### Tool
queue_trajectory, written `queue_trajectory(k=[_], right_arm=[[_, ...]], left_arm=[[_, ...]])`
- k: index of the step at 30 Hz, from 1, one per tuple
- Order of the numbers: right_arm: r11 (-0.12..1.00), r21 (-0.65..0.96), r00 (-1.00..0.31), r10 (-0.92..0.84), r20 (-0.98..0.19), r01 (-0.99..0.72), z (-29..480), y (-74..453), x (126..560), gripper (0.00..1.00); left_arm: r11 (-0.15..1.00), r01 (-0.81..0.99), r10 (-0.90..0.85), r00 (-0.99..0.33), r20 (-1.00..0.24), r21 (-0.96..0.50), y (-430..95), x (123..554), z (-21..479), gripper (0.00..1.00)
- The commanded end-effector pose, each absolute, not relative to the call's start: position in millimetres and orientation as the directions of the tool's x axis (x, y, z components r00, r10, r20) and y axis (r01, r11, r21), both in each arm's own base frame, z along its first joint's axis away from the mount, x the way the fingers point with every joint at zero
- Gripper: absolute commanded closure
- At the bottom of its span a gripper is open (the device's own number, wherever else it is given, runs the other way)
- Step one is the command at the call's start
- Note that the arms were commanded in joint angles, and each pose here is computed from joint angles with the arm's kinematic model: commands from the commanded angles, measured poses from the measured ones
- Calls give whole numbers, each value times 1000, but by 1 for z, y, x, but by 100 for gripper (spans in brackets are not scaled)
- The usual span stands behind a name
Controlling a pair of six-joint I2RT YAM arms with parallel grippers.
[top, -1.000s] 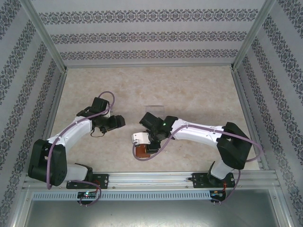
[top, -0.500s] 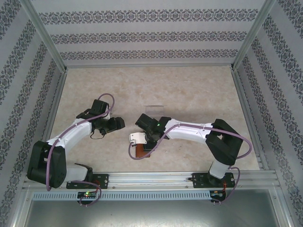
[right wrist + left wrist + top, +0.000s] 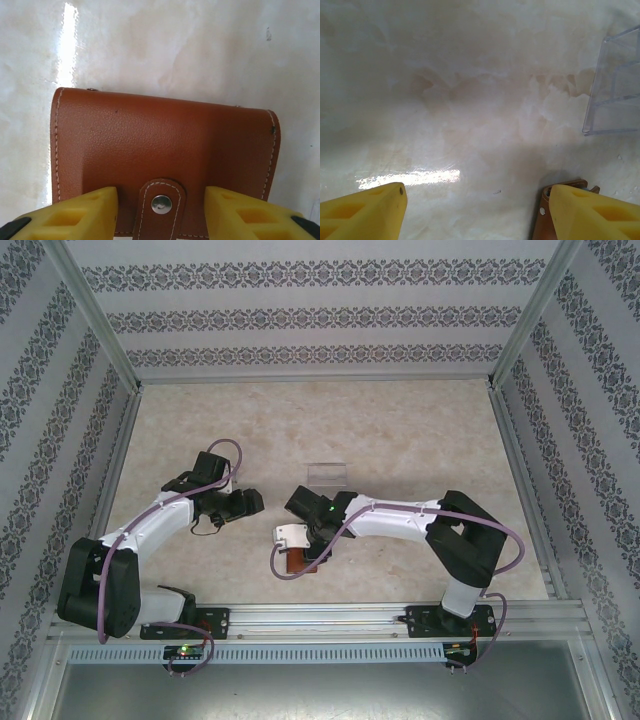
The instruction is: Take the credit cards out of the card holder
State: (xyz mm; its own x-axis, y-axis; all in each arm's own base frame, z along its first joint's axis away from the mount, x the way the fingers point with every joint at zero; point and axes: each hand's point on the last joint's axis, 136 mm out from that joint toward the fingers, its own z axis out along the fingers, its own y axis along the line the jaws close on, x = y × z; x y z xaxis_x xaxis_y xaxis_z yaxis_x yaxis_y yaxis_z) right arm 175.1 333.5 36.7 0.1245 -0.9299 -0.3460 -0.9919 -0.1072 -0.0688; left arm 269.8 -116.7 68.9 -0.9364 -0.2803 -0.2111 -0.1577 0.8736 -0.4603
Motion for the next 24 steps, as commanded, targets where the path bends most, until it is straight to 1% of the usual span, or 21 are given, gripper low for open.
queue_trajectory(k=[1,5,12,15,19,24], right_arm=[[-91,-72,109,-941,-320,-993,26,331,175,53],[-86,-69,103,-942,-319,-994,23,331,174,56],[-64,-81,88,-937,-339,-995,26,334,177,67],[-54,-89,82,-930,-358,-995,28,338,178,70],[-27,-89,61,-908,-414,-996,35,347,179,72],[20,-67,17,-860,-511,-998,48,362,180,75]], left_arm=[[868,-155,-290,-930,-228,-471,-115,274,71,24],[867,-159,-292,-930,-224,-472,-115,273,70,24],[863,-154,-289,-932,-220,-481,-117,272,73,24],[851,-130,-269,-940,-210,-508,-124,271,76,26],[852,-119,-252,-947,-200,-510,-126,269,77,27],[834,-94,-226,-957,-181,-543,-137,267,80,27]])
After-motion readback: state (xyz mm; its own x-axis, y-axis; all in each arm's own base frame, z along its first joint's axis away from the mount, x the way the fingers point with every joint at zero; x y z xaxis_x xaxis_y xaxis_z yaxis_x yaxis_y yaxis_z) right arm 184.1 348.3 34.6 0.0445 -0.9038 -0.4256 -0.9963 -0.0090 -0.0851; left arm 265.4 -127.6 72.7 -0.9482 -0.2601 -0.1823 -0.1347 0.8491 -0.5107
